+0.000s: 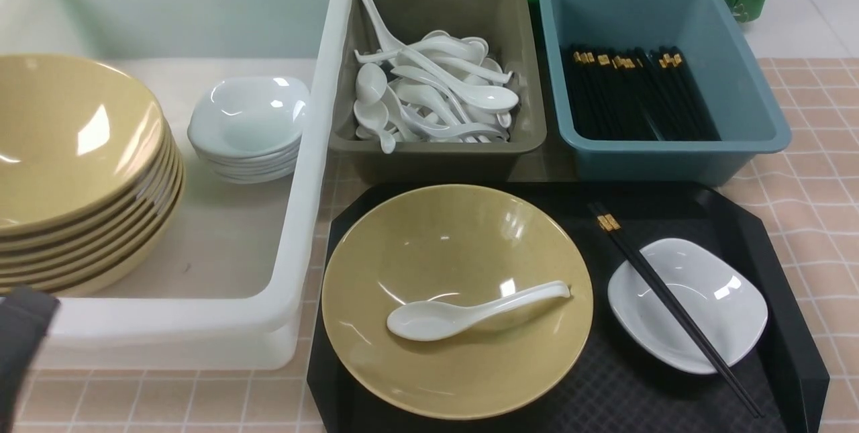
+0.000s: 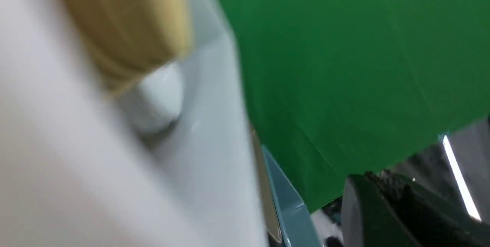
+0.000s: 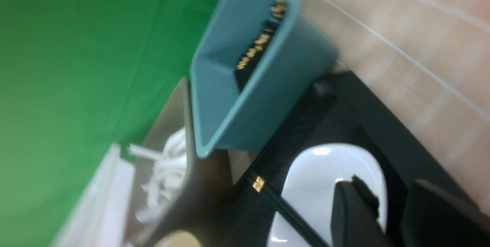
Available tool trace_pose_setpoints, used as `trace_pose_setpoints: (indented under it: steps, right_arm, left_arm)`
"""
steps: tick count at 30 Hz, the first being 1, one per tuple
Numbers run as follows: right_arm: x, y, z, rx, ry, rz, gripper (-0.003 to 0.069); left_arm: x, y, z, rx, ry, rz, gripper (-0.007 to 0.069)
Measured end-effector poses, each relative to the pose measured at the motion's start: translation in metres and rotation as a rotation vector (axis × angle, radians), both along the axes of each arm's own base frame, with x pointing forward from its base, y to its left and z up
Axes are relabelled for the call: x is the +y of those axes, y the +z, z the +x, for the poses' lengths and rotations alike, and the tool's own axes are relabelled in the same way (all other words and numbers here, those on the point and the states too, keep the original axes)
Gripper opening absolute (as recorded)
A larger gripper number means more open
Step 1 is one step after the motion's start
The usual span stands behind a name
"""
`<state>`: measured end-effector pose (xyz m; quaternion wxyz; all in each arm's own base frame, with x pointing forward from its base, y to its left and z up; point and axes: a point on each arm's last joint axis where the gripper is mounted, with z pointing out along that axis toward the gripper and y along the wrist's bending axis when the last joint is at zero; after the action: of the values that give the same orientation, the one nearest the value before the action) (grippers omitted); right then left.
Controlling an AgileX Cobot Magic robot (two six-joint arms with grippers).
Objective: On brown table put chopsticks spoon bowls plates into blue grey white boxes.
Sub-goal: 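Move the grippers toward the tableware on the black tray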
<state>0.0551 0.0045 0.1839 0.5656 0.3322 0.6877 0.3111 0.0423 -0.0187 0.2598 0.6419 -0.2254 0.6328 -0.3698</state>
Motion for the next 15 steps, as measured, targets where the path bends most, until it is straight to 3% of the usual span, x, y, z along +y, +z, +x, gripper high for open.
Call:
trace_pose_setpoints:
  steps: [1,4,5,7,10,13,15]
  right_arm:
    - [0.0,0.0,0.0,-0.001,0.005,-0.014,0.0236]
    - [0.004,0.028,-0.002,-0.081,0.101,-0.259,0.02]
    - [0.004,0.031,-0.001,-0.083,0.104,-0.258,0.0195]
    - [0.006,0.052,0.002,-0.101,0.15,-0.39,0.0142]
    - [0.013,0.097,0.027,0.001,0.292,-0.668,0.0041]
    - [0.018,0.123,0.044,0.075,0.38,-0.787,0.0036]
    - [0.025,0.145,0.075,0.257,0.568,-0.923,0.0036]
  left_arm:
    - [0.0,0.002,0.0,-0.003,-0.001,0.011,0.0001]
    - [-0.003,0.023,0.016,0.085,-0.033,0.199,0.0001]
    - [-0.003,0.024,0.018,0.094,-0.036,0.208,0.0001]
    - [-0.004,0.033,0.033,0.181,-0.078,0.304,0.0001]
    - [-0.007,0.057,0.068,0.361,-0.223,0.567,0.0001]
    - [-0.007,0.075,0.085,0.431,-0.297,0.684,0.0001]
    - [-0.005,0.09,0.114,0.565,-0.415,0.822,0.0001]
